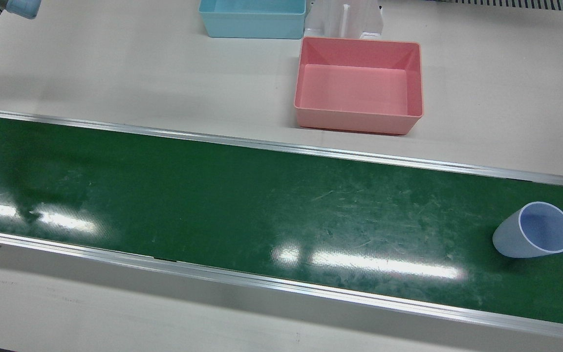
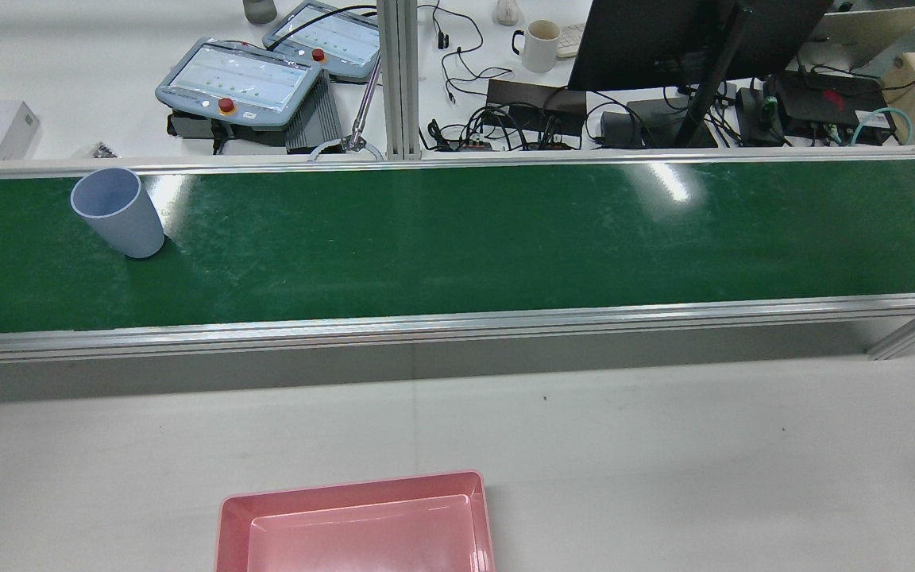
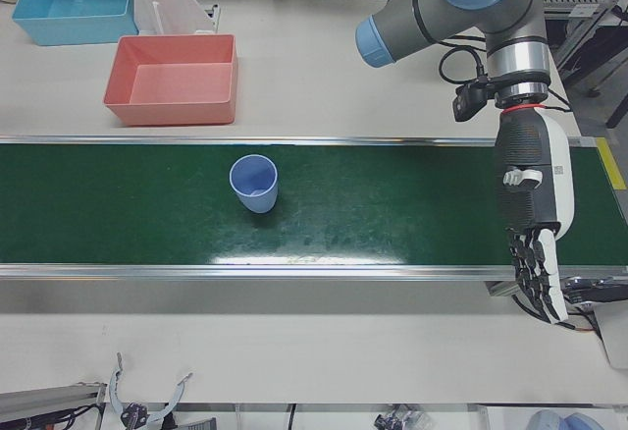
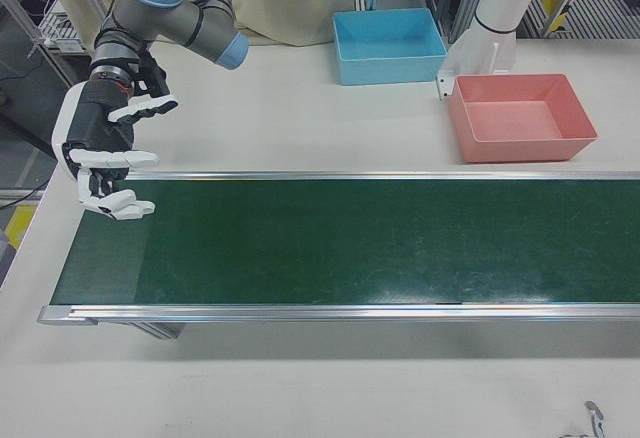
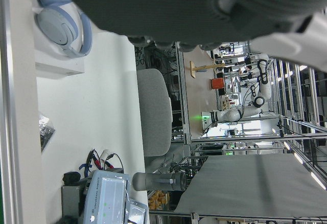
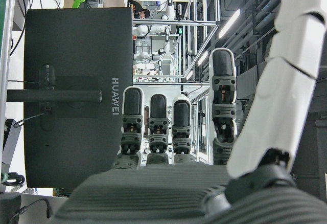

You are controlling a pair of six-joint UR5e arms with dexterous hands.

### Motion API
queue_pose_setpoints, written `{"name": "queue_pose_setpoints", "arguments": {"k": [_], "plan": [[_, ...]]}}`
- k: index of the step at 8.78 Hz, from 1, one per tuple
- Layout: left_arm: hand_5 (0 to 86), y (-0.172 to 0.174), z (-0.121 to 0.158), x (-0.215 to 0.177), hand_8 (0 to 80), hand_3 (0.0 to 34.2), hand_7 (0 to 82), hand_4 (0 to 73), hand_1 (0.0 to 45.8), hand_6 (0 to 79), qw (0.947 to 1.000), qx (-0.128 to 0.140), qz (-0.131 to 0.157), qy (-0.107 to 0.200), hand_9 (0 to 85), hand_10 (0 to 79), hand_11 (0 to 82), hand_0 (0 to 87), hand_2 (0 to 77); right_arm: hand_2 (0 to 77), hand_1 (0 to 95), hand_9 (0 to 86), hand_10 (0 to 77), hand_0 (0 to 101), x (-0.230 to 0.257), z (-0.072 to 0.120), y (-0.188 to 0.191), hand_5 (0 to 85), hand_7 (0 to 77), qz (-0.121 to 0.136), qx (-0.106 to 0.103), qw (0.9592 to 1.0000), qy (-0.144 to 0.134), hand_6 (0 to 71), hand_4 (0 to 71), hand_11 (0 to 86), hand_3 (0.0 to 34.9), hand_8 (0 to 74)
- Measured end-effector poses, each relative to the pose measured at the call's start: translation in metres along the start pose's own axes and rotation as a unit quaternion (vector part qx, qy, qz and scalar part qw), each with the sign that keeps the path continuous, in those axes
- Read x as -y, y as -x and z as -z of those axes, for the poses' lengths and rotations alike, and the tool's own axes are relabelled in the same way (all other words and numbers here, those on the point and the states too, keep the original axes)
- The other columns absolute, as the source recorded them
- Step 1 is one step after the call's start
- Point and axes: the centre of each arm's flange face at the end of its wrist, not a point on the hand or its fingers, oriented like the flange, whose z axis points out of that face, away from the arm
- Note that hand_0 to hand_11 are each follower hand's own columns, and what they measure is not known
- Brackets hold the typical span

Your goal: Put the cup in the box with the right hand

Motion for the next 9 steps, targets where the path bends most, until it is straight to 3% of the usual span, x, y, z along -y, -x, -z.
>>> {"name": "queue_pose_setpoints", "arguments": {"k": [9], "plan": [[0.0, 0.0007, -0.0004, 0.0040, 0.0, 0.0, 0.0, 0.0, 0.5, 0.0, 1.0000, 0.000, 0.000, 0.003, 0.5, 0.0, 0.0, 0.0, 0.5, 7.1, 14.2, 33.3, 25.1, 53, -0.0016, -0.0009, -0.0001, 6.5, 55.1, -0.001, 0.000, 1.0000, 0.003, 15.3, 51.8, 36.0, 0.0, 20.7]]}}
